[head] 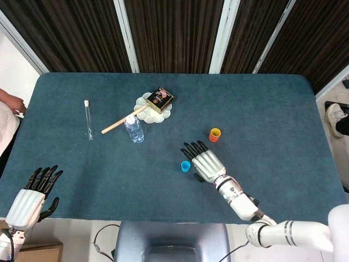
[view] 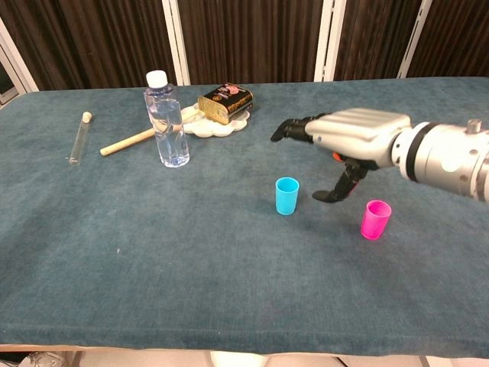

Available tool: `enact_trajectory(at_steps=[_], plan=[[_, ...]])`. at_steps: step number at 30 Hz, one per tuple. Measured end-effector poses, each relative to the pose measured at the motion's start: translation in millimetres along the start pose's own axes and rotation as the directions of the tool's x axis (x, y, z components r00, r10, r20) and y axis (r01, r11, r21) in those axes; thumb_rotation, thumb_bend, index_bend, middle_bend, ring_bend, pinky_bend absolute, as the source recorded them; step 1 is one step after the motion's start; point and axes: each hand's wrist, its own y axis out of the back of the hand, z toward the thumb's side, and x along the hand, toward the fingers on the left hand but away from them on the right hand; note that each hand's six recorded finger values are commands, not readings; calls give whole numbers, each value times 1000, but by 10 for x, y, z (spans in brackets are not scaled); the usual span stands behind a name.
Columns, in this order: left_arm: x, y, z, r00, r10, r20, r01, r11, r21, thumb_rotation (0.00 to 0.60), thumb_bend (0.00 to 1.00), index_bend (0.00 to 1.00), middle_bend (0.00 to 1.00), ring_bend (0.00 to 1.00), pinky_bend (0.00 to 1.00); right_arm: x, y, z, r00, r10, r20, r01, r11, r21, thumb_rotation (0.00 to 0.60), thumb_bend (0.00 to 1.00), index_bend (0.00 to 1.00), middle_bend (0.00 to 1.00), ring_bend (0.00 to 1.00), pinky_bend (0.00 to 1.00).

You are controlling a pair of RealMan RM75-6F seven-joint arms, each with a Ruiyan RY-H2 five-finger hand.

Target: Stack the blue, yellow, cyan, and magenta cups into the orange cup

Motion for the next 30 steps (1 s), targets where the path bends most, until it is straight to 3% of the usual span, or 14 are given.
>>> enact_trajectory(at_steps=[13,18,26,30], plan=[[-24,47,-37,1000,10,-5,-11,1000,-12,600,468,0,0,0,62,-289,-217,56,998,24,57,-24,1000,0,600,468,422,0,0,0],[-34,54,-44,1000,12,-7,-13,1000,-13,600,468,0,0,0,62,-362,-237,76,997,21,68,-21,1000,-6,600,472,462,0,0,0],[-31,60,-53,1000,14,-7,-14,1000,-14,600,467,0,0,0,62,-401,-240,50,995,15,94,-14,1000,-10,600,501,611,18,0,0],[-35,61,-51,1000,15,-6,-15,1000,-13,600,468,0,0,0,62,-404,-197,42,995,0,102,2,1000,-21,600,506,626,32,0,0]])
